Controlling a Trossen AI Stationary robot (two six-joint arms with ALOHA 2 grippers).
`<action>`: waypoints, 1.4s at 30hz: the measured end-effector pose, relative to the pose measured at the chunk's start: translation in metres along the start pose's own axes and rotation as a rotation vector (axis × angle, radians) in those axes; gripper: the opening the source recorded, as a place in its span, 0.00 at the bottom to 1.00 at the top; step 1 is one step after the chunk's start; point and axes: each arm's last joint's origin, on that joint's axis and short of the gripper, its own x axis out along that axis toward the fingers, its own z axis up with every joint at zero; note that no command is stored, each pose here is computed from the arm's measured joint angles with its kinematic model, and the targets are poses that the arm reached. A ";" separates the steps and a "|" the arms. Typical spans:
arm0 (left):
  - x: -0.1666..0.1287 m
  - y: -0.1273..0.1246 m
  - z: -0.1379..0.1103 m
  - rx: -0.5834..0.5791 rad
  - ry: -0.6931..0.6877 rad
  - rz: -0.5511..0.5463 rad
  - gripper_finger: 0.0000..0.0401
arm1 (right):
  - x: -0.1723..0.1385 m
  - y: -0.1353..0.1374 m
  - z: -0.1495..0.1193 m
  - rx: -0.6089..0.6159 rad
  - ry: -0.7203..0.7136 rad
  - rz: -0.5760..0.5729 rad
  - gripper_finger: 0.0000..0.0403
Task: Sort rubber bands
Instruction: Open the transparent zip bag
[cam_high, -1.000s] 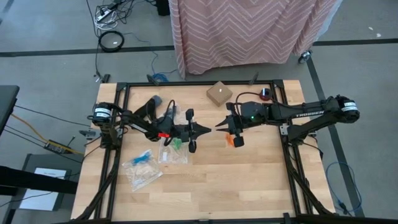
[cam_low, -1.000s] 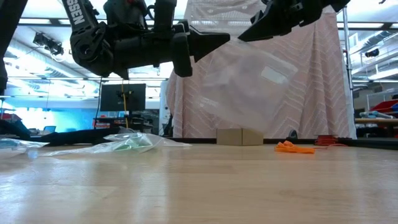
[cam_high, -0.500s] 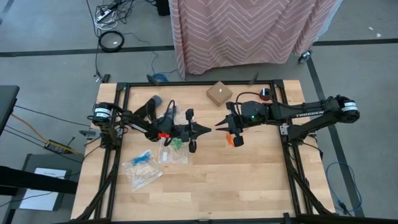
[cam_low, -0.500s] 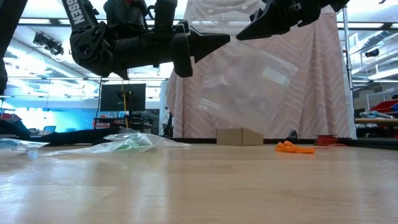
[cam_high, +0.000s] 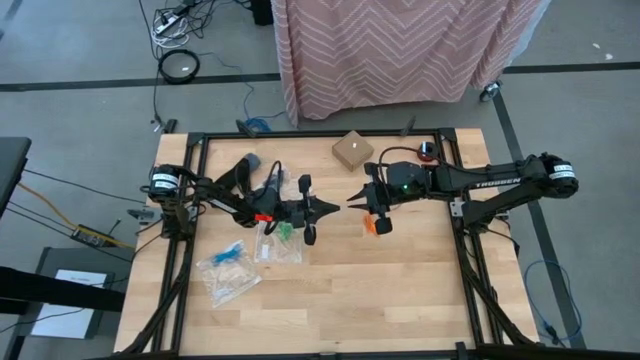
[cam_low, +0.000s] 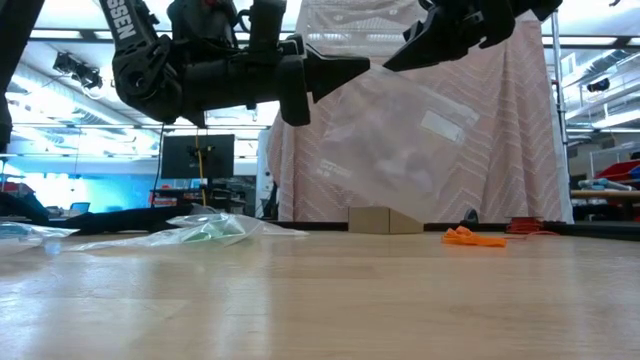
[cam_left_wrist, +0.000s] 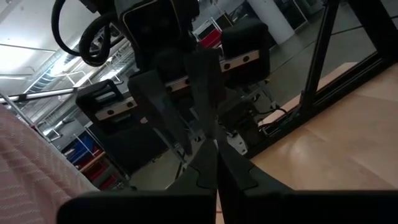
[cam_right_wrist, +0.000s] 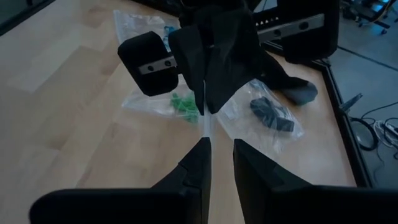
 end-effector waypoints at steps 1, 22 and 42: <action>0.000 0.000 0.000 0.000 0.000 0.000 0.01 | 0.000 0.000 0.000 0.001 0.004 0.001 0.14; 0.006 0.006 0.009 -0.068 -0.091 0.014 0.01 | 0.000 -0.001 -0.001 0.047 0.011 -0.003 0.13; 0.005 0.012 0.009 -0.074 -0.022 0.171 0.01 | -0.066 0.001 0.012 0.001 -0.078 -0.141 0.13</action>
